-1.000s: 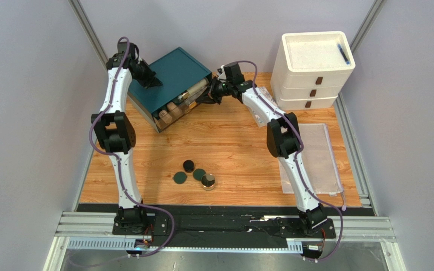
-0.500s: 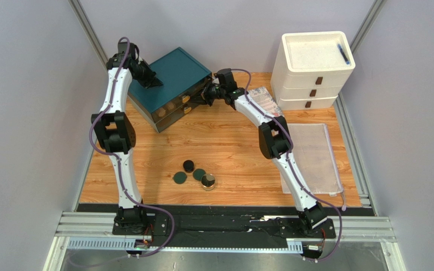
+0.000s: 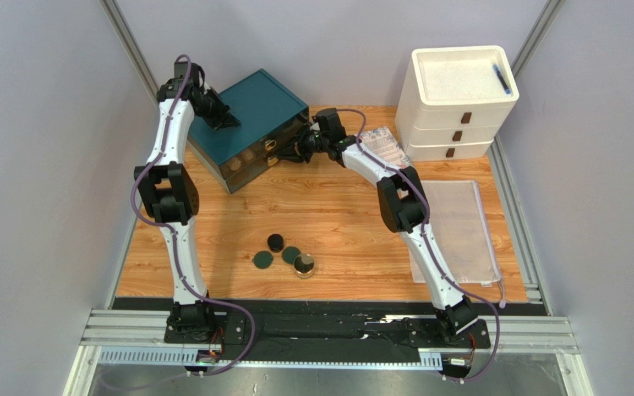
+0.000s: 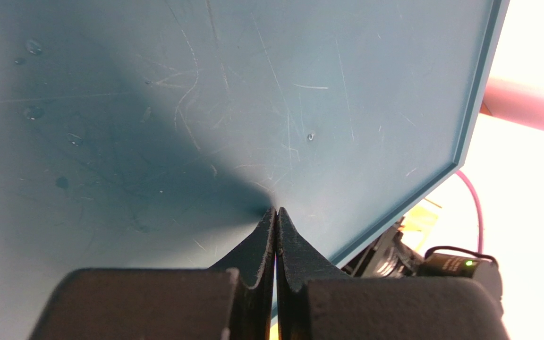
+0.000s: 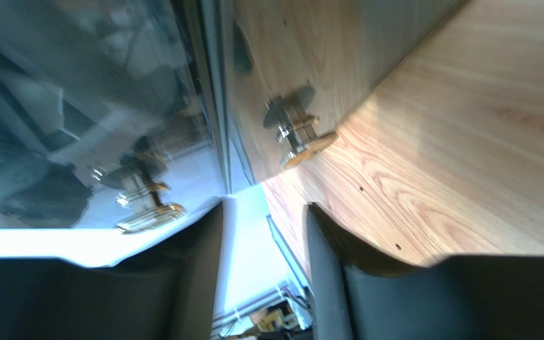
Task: Organize the makeup
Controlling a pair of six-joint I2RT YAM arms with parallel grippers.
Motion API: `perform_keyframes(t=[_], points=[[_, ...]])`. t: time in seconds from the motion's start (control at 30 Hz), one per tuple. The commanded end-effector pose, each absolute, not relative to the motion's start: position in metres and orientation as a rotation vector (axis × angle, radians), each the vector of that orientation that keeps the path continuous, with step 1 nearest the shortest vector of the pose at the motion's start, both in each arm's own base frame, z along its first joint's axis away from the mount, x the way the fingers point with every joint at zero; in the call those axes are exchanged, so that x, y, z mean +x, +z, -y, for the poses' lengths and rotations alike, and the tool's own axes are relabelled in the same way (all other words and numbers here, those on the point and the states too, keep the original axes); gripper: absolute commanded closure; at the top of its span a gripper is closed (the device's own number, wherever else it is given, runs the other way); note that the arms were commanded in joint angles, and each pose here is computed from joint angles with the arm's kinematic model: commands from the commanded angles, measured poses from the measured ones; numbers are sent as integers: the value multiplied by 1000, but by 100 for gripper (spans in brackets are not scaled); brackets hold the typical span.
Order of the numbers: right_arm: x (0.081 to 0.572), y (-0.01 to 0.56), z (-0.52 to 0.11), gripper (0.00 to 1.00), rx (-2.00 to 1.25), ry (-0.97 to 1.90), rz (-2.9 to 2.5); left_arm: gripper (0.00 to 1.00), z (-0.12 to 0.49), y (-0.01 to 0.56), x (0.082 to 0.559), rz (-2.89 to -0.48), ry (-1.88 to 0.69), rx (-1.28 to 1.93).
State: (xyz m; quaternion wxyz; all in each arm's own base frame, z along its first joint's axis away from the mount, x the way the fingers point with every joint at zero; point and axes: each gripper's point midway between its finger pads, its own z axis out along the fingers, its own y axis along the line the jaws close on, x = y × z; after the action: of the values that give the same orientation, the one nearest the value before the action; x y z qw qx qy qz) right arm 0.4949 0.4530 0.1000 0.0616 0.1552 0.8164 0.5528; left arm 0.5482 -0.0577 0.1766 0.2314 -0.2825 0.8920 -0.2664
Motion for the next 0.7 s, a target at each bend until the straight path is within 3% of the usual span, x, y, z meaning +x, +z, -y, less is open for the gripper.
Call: perform_keyframes(t=[0.0, 0.2, 0.67], points=[[484, 145, -456, 49, 361, 1745, -2394, 100, 57, 89, 500, -2763, -564, -896], [488, 115, -456, 42, 440, 1712, -2439, 100, 57, 88, 498, -2764, -563, -892], [518, 73, -465, 42, 643, 1666, -2432, 100, 57, 89, 501, -2755, -573, -903]])
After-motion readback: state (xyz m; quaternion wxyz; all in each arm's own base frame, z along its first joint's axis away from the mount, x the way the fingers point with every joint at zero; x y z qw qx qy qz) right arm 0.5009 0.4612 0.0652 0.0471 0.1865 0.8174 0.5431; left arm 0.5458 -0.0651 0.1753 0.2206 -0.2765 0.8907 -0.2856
